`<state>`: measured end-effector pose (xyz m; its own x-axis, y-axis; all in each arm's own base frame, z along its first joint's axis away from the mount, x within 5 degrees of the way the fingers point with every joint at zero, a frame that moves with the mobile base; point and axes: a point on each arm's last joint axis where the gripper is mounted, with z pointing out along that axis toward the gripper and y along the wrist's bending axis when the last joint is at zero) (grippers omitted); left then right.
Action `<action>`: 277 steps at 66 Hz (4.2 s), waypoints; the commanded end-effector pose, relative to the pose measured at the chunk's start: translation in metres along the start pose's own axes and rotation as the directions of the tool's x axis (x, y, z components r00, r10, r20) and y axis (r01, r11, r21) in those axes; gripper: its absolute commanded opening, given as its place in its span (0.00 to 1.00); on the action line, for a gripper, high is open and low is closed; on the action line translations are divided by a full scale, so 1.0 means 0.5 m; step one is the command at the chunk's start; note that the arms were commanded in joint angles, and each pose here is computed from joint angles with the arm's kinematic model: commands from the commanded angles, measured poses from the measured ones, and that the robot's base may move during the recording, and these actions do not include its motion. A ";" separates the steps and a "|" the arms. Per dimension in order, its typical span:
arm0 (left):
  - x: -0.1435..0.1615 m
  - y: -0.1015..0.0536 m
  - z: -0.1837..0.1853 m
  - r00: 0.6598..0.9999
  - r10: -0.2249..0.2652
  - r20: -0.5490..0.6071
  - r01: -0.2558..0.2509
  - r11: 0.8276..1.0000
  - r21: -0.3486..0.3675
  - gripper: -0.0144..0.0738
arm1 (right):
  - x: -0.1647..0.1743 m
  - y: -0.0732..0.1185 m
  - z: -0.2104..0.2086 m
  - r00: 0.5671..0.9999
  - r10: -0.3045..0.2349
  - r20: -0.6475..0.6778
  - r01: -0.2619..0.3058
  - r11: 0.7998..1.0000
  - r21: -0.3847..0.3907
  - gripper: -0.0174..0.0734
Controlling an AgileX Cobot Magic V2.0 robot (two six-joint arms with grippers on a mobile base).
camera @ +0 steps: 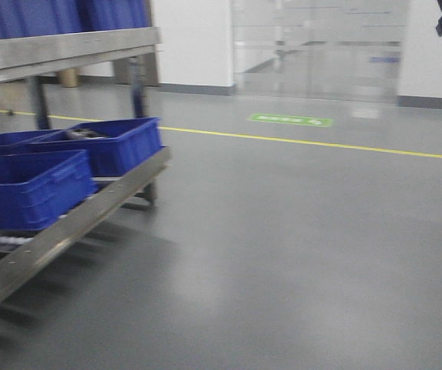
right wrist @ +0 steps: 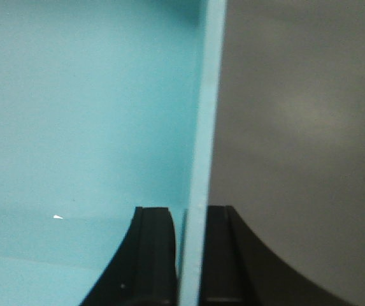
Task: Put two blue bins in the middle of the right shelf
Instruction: 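Drive the base away from the shelf holding the teal bin, then drive the base to the shelf with the red-bag blue bin, then lower the held teal bin onto the upper shelf rollers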
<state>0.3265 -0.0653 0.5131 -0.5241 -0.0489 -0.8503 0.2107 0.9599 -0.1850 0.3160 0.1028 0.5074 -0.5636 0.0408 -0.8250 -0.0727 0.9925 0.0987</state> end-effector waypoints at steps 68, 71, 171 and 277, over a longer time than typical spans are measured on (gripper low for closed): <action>-0.030 -0.011 -0.034 0.989 0.001 0.148 -0.006 0.999 0.032 0.04 | -0.019 -0.001 -0.025 0.996 -0.007 0.094 0.009 1.000 -0.022 0.01; -0.030 -0.011 -0.034 0.989 0.001 0.148 -0.006 0.999 0.032 0.04 | -0.019 -0.001 -0.025 0.996 -0.007 0.094 0.009 1.000 -0.022 0.01; -0.030 -0.011 -0.034 0.989 0.001 0.148 -0.006 0.999 0.032 0.04 | -0.019 -0.001 -0.025 0.996 -0.007 0.094 0.009 1.000 -0.022 0.01; 0.012 0.005 0.028 1.000 -0.005 -0.002 0.005 1.000 0.004 0.04 | -0.015 0.004 0.046 0.997 0.025 0.069 -0.026 1.000 0.012 0.01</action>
<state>0.3302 -0.0646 0.5017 -0.5623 -0.0363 -0.8261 0.1945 0.9652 -0.1748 0.3274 0.1065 0.4999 -0.5669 0.0651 -0.8212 -0.0567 0.9914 0.1178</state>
